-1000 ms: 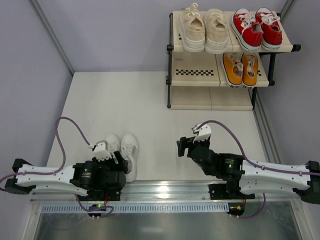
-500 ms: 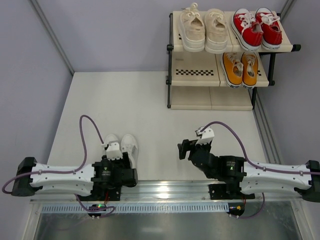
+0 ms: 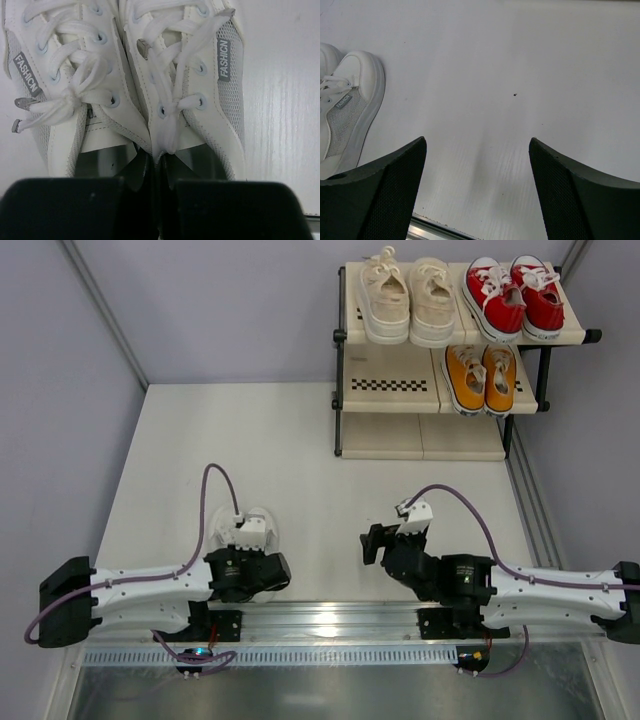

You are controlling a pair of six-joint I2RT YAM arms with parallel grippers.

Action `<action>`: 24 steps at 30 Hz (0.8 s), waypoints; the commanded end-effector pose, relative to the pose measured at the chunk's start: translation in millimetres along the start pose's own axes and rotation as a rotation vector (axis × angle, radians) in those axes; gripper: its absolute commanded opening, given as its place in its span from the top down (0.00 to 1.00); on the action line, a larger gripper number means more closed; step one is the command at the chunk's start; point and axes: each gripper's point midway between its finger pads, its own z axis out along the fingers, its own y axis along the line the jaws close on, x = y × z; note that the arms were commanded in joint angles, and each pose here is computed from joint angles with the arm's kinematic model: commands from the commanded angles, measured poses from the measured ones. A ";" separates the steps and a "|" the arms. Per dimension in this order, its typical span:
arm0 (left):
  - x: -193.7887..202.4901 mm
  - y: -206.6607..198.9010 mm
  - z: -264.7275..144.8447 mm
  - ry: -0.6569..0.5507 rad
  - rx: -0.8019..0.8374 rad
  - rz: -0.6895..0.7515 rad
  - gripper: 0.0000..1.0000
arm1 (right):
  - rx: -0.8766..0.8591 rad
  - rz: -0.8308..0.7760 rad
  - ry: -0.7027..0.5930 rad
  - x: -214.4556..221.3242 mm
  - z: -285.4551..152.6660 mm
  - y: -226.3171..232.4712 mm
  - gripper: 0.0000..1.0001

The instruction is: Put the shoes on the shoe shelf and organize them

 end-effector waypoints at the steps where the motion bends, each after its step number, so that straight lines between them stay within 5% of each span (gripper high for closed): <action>1: -19.9 -96.7 -11.7 0.002 0.348 -0.106 1.00 | 0.017 0.052 -0.023 -4.8 -2.7 -3.9 0.16; 15: -103.1 -245.2 -60.3 -0.074 0.686 -0.044 1.00 | 0.098 0.101 -0.087 -32.3 -20.7 -35.3 0.16; 24: -122.5 -323.9 -38.9 -0.110 0.717 -0.048 1.00 | 0.180 0.146 -0.111 -44.8 -33.4 -60.0 0.16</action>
